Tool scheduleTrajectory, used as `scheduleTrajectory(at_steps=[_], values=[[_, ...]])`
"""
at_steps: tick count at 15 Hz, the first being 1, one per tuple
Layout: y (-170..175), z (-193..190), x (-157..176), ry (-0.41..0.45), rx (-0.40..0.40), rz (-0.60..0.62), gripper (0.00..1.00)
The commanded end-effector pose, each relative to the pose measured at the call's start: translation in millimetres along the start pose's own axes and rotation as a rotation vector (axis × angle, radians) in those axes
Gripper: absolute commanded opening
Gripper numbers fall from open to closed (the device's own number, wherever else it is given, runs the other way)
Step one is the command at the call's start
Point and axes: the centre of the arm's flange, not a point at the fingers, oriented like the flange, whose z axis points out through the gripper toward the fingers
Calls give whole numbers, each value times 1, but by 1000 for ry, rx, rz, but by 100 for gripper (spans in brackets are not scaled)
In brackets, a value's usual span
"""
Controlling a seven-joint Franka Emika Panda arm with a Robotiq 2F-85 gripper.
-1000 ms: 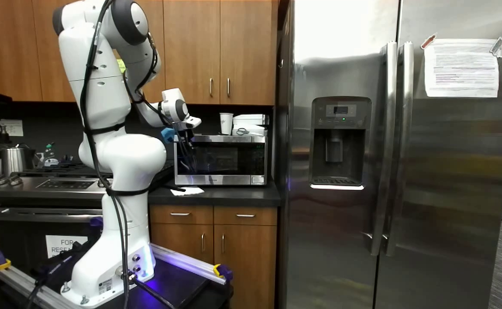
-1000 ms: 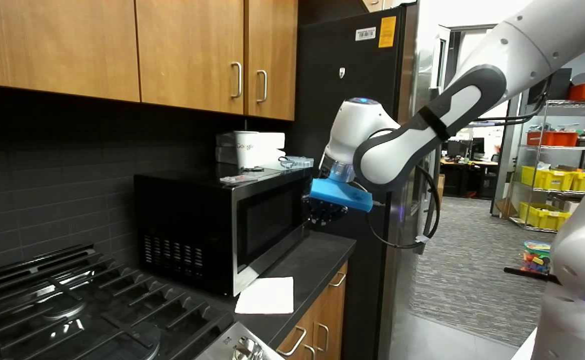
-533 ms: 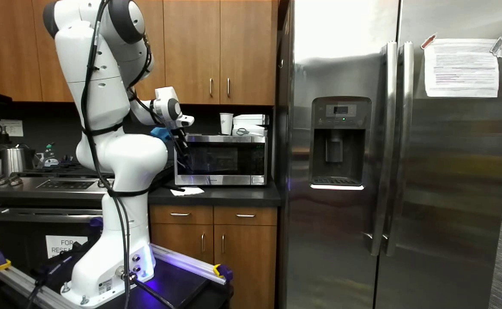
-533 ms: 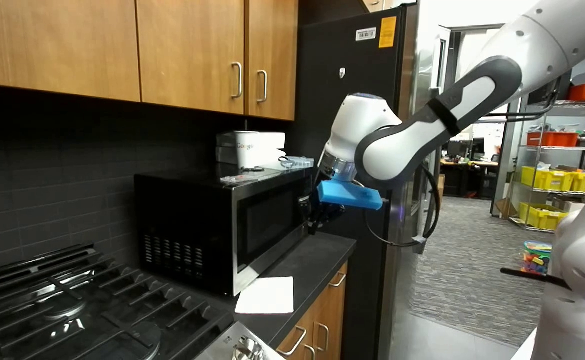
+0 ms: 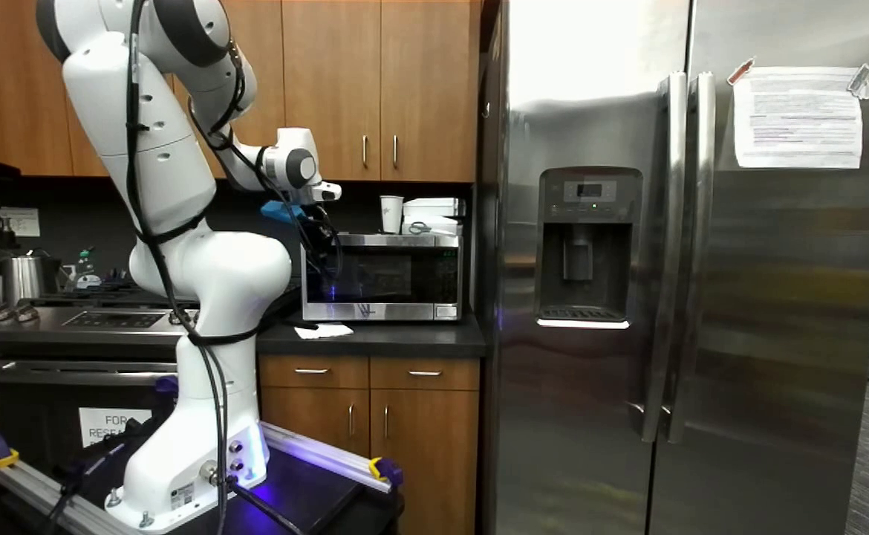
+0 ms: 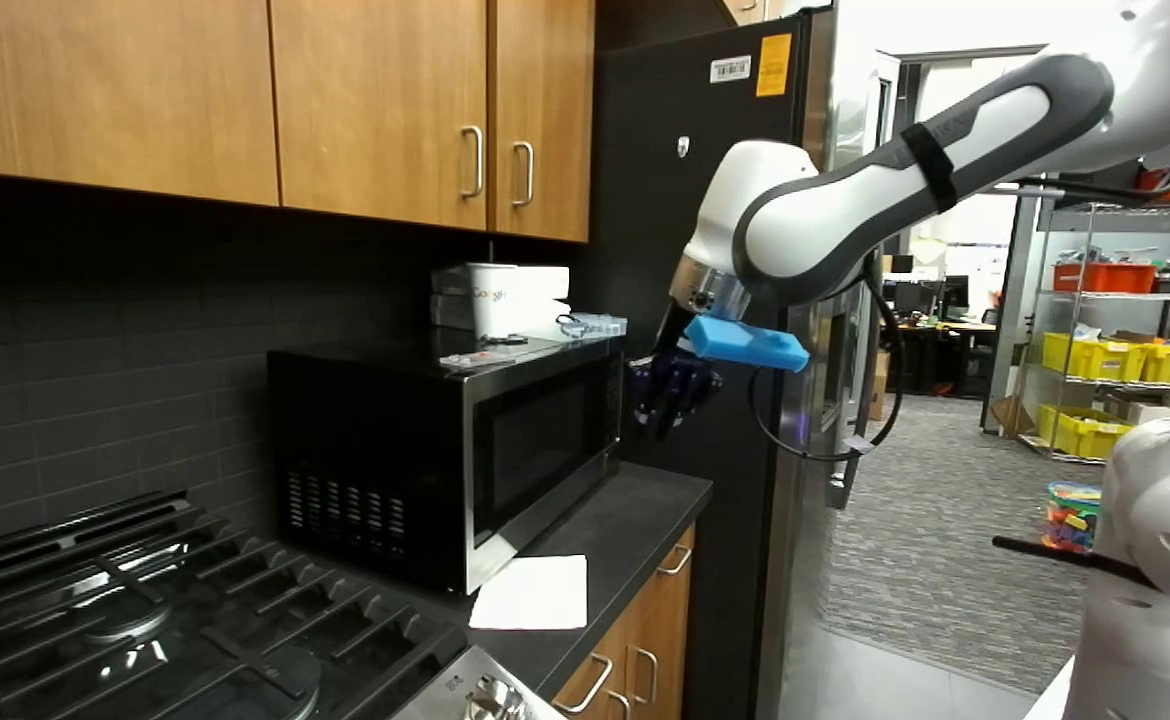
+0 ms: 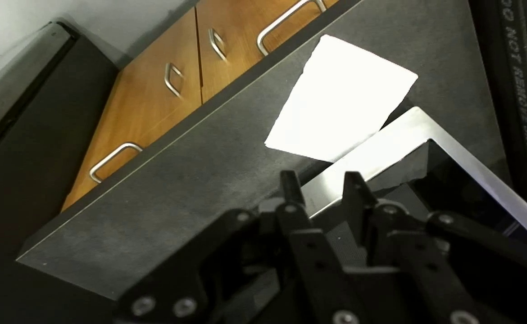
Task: Push the microwave door closed
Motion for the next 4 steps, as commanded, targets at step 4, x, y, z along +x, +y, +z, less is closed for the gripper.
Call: scheduleTrajectory(at_steps=[4], values=[[1,0,-2,-2,-2,-2,32]])
